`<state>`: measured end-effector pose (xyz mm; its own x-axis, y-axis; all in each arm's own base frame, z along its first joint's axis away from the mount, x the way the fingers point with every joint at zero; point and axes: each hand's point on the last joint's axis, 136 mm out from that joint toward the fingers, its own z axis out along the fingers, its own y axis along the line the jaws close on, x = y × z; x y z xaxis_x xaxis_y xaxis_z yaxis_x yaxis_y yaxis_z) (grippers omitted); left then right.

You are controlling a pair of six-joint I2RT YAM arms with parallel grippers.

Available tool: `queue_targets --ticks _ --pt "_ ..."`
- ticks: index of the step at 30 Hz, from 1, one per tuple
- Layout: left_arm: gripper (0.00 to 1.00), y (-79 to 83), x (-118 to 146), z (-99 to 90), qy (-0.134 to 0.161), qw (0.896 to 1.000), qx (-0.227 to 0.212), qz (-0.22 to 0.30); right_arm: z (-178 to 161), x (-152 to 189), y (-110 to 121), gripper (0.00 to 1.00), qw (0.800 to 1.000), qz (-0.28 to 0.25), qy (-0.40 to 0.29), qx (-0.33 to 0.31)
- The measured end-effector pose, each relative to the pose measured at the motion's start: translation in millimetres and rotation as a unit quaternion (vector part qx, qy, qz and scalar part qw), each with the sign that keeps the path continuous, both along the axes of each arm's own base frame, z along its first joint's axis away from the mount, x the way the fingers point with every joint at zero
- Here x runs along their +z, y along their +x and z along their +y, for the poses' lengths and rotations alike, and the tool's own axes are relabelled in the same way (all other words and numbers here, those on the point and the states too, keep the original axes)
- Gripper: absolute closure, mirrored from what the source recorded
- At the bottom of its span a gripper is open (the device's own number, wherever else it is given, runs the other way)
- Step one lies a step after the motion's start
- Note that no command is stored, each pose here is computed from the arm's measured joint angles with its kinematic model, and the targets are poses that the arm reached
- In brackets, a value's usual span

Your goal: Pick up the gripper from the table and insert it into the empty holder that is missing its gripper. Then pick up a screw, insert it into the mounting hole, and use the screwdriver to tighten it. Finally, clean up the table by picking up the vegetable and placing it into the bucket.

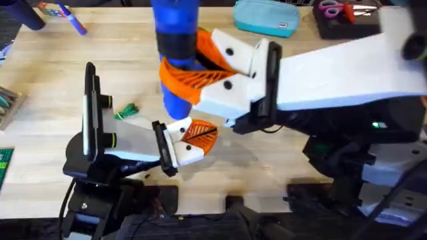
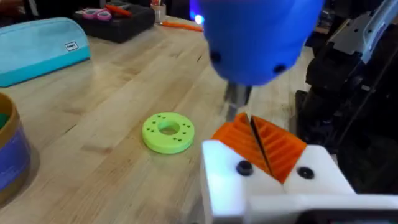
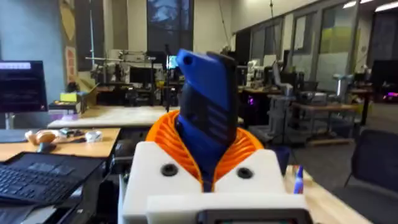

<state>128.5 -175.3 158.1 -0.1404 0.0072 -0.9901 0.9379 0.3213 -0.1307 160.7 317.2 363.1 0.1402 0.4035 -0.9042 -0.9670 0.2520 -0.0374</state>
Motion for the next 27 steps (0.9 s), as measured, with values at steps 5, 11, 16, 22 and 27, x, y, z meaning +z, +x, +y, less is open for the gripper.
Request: queue_targets --ticks 5,11,16,22,27 --pt "0.988 0.1 0.0 0.0 0.0 1.0 0.0 0.0 -4.0 4.1 4.6 0.956 1.0 -0.005 0.007 -0.009" --pt "0.988 0.1 0.0 0.0 0.0 1.0 0.0 0.0 -4.4 -1.5 14.2 0.957 1.0 0.006 -0.007 -0.02" --pt "0.988 0.1 0.1 0.0 0.0 1.0 0.0 0.0 -9.6 -19.1 42.1 0.957 0.997 0.04 -0.038 -0.063" --pt "0.988 0.1 0.1 0.0 0.0 1.0 0.0 0.0 -25.7 -40.2 77.7 0.956 0.987 0.08 -0.067 -0.121" --pt "0.988 0.1 0.0 0.0 0.0 1.0 0.0 0.0 -26.2 -31.4 72.9 0.956 0.99 0.082 -0.049 -0.102"
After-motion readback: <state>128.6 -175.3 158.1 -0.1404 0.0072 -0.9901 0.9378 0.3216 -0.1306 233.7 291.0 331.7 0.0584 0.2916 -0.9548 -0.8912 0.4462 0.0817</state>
